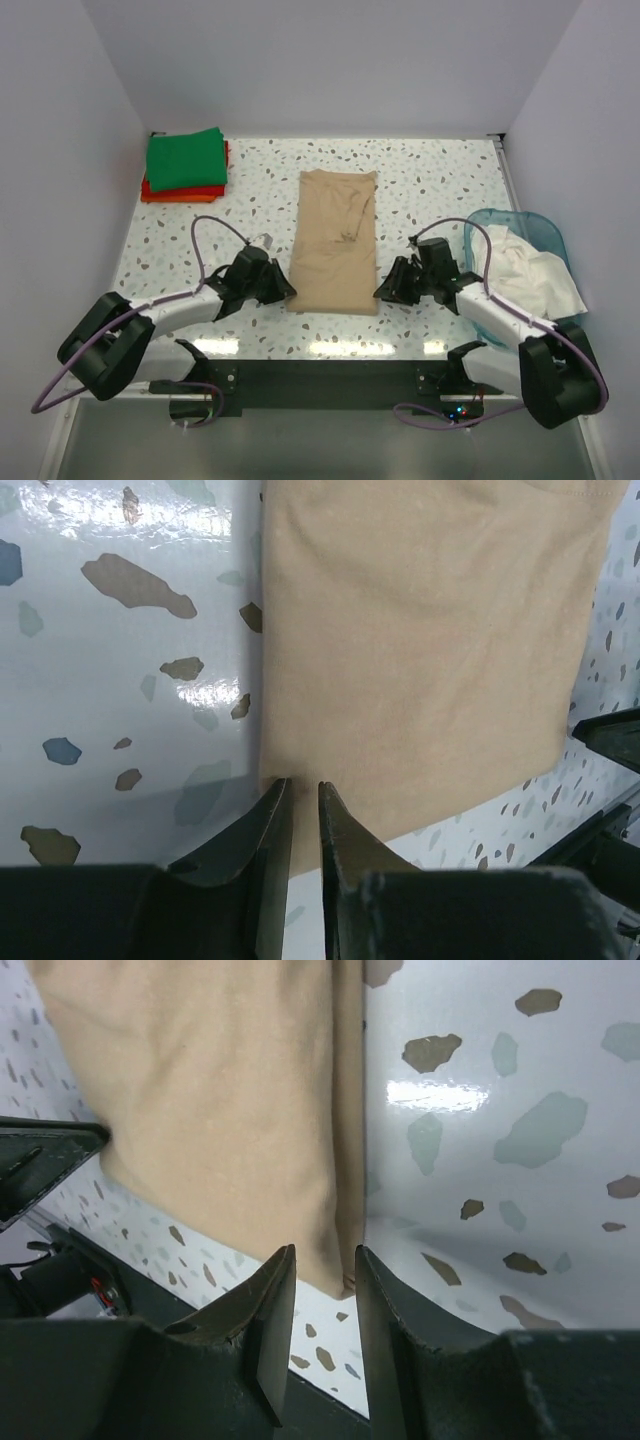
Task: Fold and stack the t-shirts
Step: Fold the tshirt
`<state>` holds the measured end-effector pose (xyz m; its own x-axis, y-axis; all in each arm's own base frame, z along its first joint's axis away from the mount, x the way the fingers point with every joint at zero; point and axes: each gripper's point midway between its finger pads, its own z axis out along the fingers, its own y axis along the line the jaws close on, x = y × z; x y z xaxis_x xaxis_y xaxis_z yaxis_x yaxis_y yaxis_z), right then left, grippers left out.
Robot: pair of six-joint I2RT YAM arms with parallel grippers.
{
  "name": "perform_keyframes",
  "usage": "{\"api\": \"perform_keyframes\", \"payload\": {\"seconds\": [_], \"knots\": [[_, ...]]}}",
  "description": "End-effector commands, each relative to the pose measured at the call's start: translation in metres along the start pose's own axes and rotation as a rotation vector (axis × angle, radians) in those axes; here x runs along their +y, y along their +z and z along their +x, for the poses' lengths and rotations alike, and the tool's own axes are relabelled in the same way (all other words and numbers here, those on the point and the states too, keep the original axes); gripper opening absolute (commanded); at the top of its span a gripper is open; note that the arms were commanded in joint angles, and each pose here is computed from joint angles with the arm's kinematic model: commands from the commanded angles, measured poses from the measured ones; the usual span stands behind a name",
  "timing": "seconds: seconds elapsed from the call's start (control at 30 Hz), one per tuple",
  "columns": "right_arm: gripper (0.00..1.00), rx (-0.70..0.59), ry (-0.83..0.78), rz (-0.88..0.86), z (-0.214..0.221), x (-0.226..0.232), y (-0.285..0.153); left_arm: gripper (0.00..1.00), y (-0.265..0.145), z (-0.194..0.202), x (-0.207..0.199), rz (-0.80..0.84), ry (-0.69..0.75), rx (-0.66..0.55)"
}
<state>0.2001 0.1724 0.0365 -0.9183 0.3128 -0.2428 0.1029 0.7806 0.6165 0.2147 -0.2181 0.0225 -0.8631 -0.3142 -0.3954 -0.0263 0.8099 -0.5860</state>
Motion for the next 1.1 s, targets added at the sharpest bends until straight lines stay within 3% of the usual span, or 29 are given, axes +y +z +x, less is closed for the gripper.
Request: {"api": "perform_keyframes", "payload": {"seconds": [0.0,0.17,0.4,0.7,1.07], "knots": [[0.34,-0.069,-0.022,-0.008,-0.015,0.015,-0.020,0.22,-0.012,-0.015,-0.022,0.047,0.044,-0.028],[0.34,-0.084,-0.072,-0.104,-0.014,0.054,-0.028,0.25,-0.022,-0.018,-0.052,0.159,0.091,-0.021],[0.32,-0.046,-0.117,-0.119,-0.003,0.081,0.004,0.25,-0.011,0.009,-0.081,0.275,0.132,0.067],[0.29,0.022,-0.063,0.033,0.034,0.020,0.021,0.24,0.003,0.057,-0.030,0.186,0.041,0.165],[0.30,-0.020,-0.019,0.104,0.047,-0.007,-0.006,0.27,-0.015,0.040,-0.029,0.142,0.043,0.092]]}}
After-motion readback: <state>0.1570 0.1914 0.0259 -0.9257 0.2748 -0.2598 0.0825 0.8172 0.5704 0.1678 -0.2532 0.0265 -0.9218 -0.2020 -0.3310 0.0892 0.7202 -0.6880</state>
